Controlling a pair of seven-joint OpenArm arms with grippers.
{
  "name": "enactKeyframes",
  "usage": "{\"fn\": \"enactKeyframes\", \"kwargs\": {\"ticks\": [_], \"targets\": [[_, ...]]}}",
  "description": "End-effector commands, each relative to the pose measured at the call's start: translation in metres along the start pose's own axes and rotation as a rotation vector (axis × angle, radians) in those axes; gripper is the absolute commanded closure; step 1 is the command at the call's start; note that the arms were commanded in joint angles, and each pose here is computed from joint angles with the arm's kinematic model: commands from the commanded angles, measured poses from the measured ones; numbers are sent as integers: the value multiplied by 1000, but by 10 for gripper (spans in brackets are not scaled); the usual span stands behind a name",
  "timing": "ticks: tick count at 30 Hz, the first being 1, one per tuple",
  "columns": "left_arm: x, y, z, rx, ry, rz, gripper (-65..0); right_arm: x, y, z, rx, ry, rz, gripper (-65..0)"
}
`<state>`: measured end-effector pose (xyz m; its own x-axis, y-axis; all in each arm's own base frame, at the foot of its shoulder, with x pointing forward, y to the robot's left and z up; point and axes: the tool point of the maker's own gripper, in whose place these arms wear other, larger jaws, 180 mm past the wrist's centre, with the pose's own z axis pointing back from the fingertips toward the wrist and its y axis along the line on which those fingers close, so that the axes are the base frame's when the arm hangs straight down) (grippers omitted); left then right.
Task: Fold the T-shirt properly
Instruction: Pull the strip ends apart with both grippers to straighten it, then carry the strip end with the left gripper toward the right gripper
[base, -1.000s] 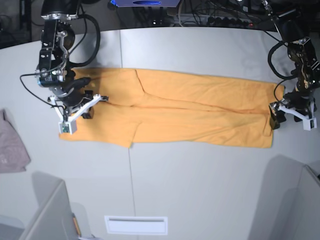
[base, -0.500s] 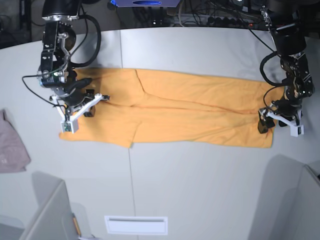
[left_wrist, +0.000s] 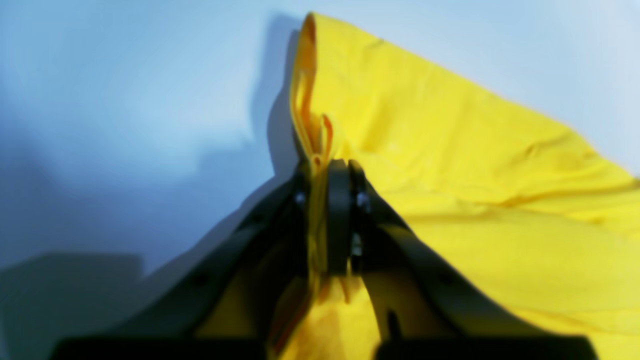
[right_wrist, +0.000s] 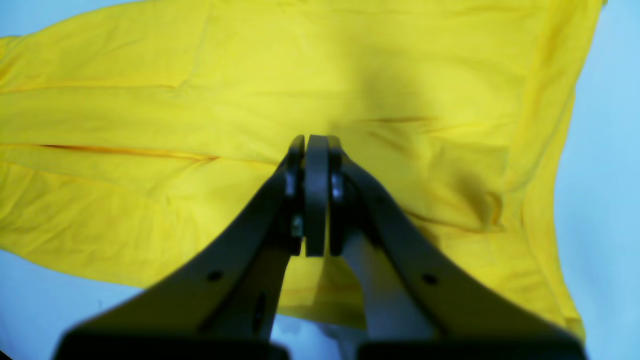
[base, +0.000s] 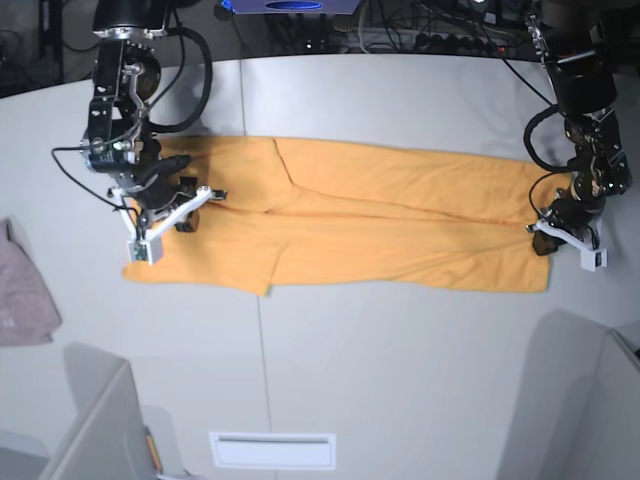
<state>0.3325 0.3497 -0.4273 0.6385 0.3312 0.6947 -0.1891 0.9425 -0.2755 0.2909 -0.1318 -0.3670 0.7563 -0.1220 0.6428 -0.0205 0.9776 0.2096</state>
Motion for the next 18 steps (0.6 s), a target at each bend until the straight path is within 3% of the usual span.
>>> {"fn": "enactKeyframes", "kwargs": {"ticks": [1, 4, 8, 14, 18], "targets": [[19, 8, 6, 24, -30, -33, 0, 12, 5, 3, 13, -42, -3, 0], [47, 15, 24, 46, -99, -79, 0, 8, 7, 3, 18, -40, -11, 0], [66, -2, 44, 31, -167, -171, 0, 7, 7, 3, 17, -39, -14, 0], [56, -47, 66, -39, -210, -265, 0, 12, 8, 3, 19, -48, -12, 0], [46, -61, 73, -15, -207, -227, 0, 14, 8, 3, 19, -53, -11, 0]]}}
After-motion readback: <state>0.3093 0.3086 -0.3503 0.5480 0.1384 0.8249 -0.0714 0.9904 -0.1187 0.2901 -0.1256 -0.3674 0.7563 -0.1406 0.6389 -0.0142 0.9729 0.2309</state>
